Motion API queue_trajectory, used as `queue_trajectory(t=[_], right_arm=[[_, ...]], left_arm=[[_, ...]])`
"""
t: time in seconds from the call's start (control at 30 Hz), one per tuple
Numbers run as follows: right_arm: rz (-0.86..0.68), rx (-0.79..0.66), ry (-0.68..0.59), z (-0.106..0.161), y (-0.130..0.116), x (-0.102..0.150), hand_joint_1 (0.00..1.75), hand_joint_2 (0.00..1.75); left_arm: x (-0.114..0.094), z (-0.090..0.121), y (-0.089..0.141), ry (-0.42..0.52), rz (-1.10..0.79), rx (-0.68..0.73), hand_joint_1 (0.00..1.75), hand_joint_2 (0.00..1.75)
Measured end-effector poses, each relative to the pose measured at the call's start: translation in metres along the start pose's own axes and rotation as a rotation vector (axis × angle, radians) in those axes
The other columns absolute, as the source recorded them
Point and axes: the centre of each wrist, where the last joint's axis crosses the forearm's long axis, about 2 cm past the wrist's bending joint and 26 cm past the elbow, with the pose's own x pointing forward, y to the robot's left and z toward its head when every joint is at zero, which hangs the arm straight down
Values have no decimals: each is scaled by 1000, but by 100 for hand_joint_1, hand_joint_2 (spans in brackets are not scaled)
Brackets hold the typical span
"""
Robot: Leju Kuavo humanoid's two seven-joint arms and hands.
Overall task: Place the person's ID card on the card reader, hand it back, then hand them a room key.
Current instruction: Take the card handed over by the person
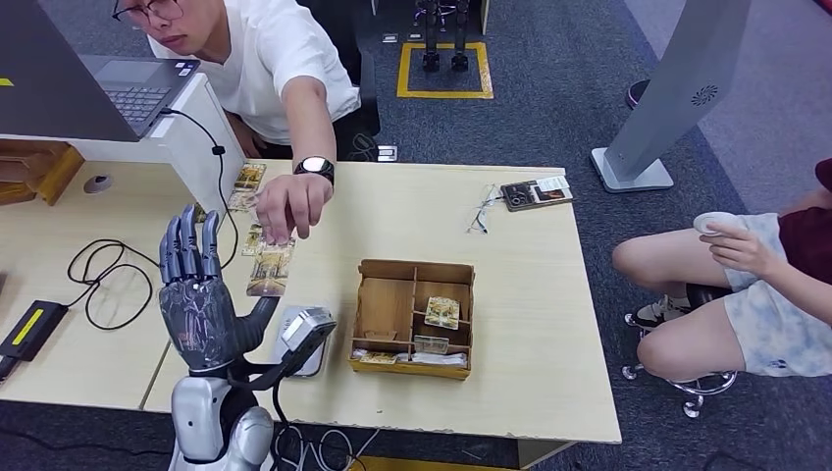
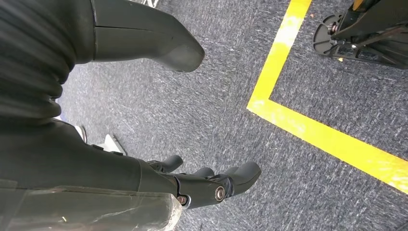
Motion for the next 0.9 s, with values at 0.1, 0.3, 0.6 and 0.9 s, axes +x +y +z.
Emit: queue_trajectory(t=[0.1, 0.3, 0.6, 0.9], right_arm=[[3, -1, -1, 0, 0, 0, 0, 175], [3, -2, -1, 0, -1, 0, 0, 175], [3, -3, 0, 0, -1, 0, 0, 175], [3, -4, 0, 0, -1, 0, 0, 175]], left_arm=[[1, -4, -4, 17, -10, -4, 0, 175], [1, -6, -9, 42, -5, -15, 134, 175], [1, -6, -10, 21, 38, -14, 175, 175], [3, -6, -10, -23, 52, -10, 175, 175]])
